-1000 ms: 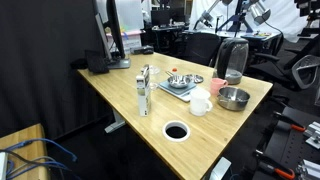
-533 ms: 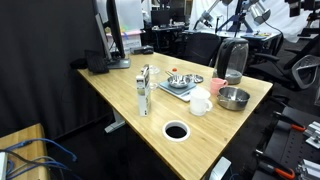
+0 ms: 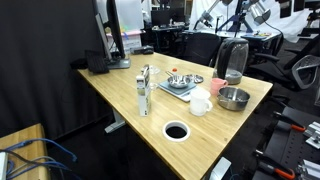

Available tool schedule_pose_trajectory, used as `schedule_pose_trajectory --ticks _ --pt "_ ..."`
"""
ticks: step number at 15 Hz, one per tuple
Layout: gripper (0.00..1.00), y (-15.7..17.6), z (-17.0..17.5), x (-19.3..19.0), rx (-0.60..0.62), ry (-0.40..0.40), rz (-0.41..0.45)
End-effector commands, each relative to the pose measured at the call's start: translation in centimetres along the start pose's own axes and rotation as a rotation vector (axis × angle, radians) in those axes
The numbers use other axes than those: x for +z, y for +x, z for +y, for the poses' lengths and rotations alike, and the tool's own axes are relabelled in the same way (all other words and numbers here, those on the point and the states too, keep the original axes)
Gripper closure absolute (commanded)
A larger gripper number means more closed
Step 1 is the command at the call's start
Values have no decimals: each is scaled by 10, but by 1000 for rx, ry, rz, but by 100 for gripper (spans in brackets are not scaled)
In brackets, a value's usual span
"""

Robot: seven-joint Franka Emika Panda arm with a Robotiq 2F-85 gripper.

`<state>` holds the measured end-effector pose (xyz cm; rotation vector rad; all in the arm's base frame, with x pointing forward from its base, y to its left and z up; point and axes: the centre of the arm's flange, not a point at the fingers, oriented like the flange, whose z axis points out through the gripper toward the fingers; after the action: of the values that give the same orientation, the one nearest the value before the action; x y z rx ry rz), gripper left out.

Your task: Remove the lid from the glass object and put it on the table

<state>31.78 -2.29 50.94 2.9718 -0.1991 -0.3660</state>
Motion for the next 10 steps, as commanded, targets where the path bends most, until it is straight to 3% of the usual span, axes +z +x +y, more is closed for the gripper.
schedule_pose_trajectory --ticks 1,5,10 --pt "0 0 0 0 -1 -1 0" --pt "0 9 -8 -8 -7 17 7" --pt "0 69 -60 -44 -124 34 155"
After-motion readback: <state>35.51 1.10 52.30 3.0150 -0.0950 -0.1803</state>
